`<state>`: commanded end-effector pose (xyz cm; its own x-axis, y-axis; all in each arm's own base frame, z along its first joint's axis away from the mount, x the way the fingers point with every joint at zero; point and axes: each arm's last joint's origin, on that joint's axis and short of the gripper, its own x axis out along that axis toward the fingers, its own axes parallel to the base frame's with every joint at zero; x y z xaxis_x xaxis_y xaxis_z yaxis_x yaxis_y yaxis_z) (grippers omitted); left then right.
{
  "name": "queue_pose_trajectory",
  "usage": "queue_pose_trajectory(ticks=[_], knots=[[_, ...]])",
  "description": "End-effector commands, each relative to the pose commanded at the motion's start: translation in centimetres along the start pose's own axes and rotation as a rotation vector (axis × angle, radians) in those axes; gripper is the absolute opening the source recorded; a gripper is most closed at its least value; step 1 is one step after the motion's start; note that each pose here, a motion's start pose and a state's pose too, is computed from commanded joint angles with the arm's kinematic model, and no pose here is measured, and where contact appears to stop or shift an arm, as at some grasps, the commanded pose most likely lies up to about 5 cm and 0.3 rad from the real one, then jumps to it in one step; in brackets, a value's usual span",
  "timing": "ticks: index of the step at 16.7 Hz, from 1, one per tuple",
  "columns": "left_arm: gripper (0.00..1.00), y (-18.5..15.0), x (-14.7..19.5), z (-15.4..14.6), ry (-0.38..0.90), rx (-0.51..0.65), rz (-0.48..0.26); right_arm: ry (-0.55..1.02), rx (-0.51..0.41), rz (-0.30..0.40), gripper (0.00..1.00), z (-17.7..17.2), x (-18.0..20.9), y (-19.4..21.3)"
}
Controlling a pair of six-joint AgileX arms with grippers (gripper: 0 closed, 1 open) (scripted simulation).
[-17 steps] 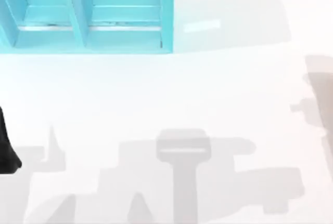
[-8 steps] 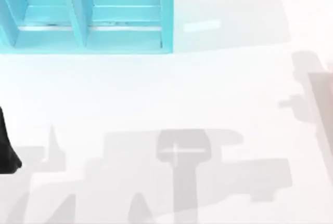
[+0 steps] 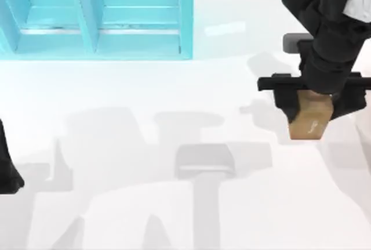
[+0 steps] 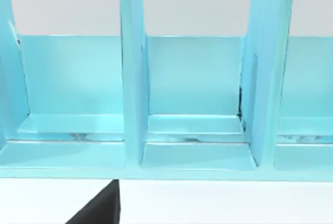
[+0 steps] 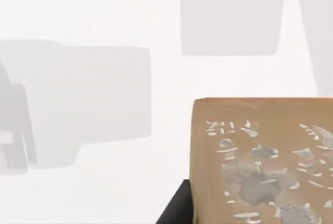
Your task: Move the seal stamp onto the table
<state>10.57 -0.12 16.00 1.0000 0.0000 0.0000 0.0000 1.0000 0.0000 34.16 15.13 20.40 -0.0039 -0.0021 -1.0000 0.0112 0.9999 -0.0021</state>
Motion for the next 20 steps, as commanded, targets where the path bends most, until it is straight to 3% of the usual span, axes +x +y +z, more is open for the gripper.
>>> queue_pose_trajectory(ticks=[4,18,20], knots=[[1.0,0.0,0.0,0.0,0.0,0.0,0.0,-0.006,0.001,0.002,0.0,0.1,2.1,3.5],[1.0,0.0,0.0,0.0,0.0,0.0,0.0,-0.006,0.001,0.002,0.0,0.1,6.6,3.5],[1.0,0.0,0.0,0.0,0.0,0.0,0.0,-0.006,0.001,0.002,0.15,0.1,6.6,3.5]])
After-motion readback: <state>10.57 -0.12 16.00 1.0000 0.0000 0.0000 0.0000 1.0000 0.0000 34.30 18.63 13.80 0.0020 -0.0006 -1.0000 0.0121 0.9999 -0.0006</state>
